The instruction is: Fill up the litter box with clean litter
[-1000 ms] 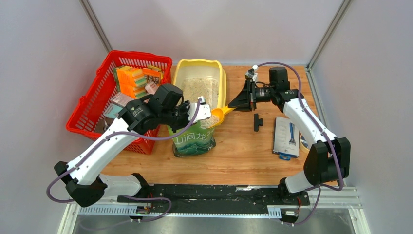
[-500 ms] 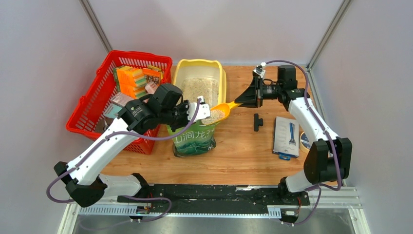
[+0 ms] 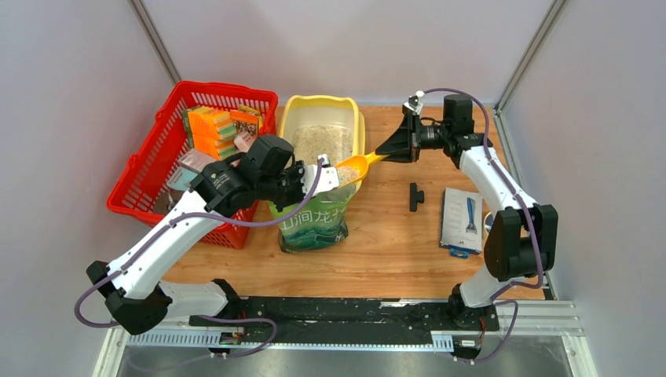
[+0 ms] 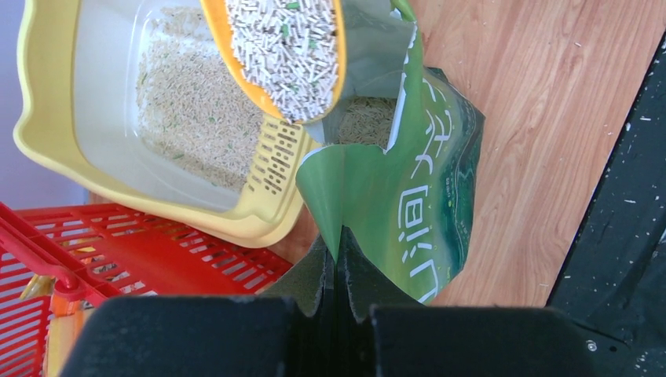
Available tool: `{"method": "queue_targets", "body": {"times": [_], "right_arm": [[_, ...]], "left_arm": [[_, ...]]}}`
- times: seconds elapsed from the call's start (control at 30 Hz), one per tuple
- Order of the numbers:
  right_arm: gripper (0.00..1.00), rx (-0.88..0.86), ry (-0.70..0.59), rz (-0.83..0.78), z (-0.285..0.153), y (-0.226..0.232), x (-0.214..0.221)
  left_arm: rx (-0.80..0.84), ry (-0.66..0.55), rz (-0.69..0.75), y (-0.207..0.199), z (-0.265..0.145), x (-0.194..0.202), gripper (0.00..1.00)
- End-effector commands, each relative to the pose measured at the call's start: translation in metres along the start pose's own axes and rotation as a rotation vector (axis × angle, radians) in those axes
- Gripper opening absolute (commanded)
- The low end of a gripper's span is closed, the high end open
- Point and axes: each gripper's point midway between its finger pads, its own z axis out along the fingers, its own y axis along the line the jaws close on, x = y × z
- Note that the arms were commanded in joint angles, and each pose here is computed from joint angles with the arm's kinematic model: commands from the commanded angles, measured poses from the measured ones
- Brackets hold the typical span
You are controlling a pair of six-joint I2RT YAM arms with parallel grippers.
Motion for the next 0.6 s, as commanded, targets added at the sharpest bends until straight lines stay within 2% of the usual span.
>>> {"method": "queue_targets", "body": {"times": [0.0,0.17,0.2,0.23,0.33,0.4,0.43,0.47,0.57], "right_arm": [[0.00,-0.042,0.015,-0.063,0.000,0.018,-0.020],[0.00,-0.043,0.009,-0.066,0.008,0.004,-0.053],[0.00,-0.035,0.008,-0.039,0.012,-0.014,-0.065],[0.00,-0.037,-0.005,-0.074,0.012,-0.008,-0.078],[0.00,-0.028,-0.035,-0.084,0.017,-0.029,-0.118],[0.00,-0.010,-0.081,-0.120,0.018,-0.038,-0.142],[0.00,0.005,-0.091,-0.116,0.022,-0.060,-0.154],[0.00,0.018,-0.135,-0.175,0.022,-0.051,-0.172],[0.00,0.090,-0.239,-0.255,0.025,-0.063,-0.209]], "left_arm": [[-0.151,-0.179,0.050,0.030,-0.028,-0.042,0.00],[-0.159,-0.162,0.056,0.032,-0.028,-0.040,0.00],[-0.158,-0.155,0.053,0.032,-0.027,-0.038,0.00],[-0.158,-0.151,0.054,0.032,-0.027,-0.038,0.00],[-0.144,-0.137,0.052,0.030,-0.028,-0.036,0.00],[-0.129,-0.124,0.049,0.026,-0.029,-0.032,0.00],[-0.123,-0.120,0.052,0.025,-0.029,-0.031,0.00],[-0.114,-0.106,0.054,0.023,-0.029,-0.027,0.00],[-0.106,-0.082,0.053,0.018,-0.031,-0.019,0.00]]}}
